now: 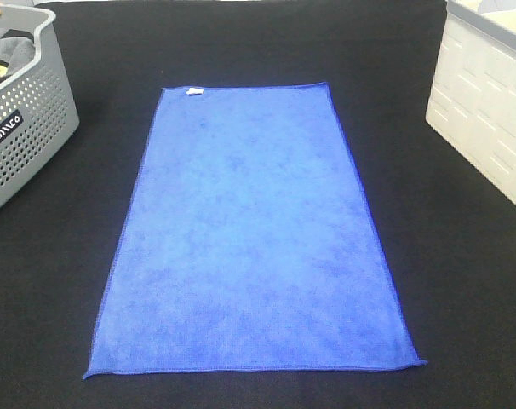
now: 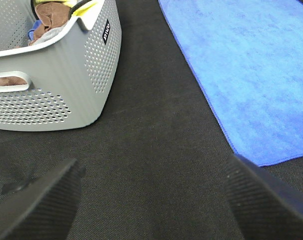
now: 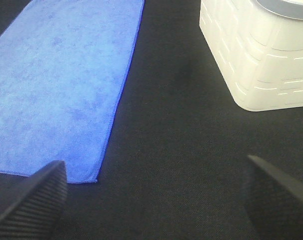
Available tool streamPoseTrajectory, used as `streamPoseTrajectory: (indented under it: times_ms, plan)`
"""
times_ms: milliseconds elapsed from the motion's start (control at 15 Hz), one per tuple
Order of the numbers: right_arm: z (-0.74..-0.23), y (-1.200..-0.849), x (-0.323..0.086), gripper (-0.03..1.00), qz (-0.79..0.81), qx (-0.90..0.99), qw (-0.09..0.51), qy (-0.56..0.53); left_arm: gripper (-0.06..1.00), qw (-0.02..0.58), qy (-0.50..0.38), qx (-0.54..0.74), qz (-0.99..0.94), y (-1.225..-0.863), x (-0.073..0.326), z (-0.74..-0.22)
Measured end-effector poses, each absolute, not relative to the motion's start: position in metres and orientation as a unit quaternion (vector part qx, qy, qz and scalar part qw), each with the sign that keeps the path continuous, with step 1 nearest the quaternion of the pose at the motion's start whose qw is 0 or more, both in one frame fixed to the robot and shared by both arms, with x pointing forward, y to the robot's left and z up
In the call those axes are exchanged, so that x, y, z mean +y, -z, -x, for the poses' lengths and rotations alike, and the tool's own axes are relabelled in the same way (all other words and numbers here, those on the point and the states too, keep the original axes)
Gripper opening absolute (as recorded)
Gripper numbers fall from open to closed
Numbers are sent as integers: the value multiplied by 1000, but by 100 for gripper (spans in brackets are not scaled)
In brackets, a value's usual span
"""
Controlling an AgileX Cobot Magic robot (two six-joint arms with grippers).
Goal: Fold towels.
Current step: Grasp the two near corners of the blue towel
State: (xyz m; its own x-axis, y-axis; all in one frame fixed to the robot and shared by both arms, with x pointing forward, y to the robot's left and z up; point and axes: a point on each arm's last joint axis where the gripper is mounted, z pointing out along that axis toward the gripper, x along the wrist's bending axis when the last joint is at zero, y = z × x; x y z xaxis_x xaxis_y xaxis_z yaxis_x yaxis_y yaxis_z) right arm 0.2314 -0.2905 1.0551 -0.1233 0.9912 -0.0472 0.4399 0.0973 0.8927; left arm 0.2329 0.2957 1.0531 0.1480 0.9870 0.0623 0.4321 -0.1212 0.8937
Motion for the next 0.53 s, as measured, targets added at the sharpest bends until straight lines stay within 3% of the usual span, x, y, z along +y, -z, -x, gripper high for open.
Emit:
streamPoseTrajectory:
  times_ms: [533]
  plan:
    - [-231,-1055,-291,87,-554,646,363,-380,76,382,-364,542,-655,-1053,296,-233]
